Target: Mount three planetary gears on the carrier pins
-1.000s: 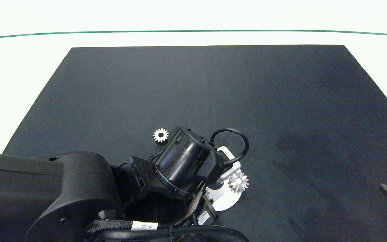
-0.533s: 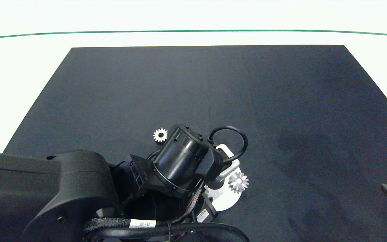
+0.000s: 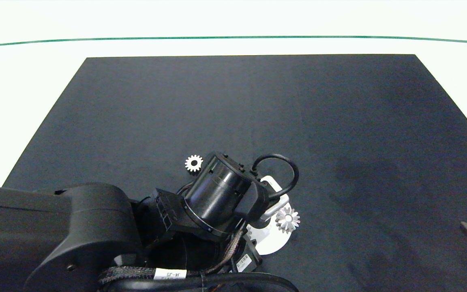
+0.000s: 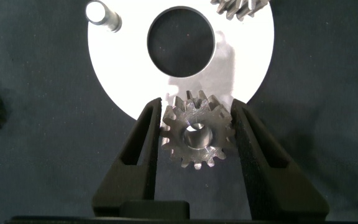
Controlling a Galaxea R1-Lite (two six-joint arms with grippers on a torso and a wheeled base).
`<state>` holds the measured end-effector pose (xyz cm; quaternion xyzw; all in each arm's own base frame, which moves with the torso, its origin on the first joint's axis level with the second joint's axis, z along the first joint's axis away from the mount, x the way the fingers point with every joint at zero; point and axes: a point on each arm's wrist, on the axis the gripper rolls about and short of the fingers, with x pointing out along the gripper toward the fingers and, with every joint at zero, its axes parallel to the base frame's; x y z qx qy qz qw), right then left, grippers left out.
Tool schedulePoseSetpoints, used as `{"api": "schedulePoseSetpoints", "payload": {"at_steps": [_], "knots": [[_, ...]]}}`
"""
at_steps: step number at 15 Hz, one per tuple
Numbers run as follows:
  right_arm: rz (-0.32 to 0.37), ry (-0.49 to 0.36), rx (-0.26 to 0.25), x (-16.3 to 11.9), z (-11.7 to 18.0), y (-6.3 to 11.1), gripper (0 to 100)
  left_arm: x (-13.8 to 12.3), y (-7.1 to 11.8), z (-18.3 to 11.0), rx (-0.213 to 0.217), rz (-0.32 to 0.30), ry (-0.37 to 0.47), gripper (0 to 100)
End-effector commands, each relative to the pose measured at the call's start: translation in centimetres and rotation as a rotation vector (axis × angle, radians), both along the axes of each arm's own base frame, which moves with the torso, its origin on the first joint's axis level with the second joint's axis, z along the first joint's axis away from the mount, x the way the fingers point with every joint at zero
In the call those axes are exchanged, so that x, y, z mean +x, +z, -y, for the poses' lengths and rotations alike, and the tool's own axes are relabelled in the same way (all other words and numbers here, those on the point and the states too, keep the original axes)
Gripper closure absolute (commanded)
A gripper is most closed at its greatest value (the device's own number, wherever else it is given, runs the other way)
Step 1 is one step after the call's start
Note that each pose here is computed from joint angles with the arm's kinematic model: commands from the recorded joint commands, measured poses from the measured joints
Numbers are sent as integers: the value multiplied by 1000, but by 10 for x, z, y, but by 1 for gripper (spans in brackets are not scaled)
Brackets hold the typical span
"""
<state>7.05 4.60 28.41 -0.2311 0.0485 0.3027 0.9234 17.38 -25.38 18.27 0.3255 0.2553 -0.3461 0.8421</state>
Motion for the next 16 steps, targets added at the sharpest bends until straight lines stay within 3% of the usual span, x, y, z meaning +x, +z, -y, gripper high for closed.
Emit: {"api": "schedulePoseSetpoints", "payload": {"at_steps": [1, 14, 15, 16], "knots": [[1, 1, -2, 0, 0, 0, 0, 1, -2, 0, 6, -1, 2, 81], [3, 9, 1, -1, 0, 0, 0, 1, -4, 2, 10, -5, 2, 81], [3, 9, 1, -1, 0, 0, 0, 2, -4, 2, 9, -4, 2, 0], [2, 7, 0, -1, 0, 0, 0, 2, -4, 2, 9, -4, 2, 0]]}}
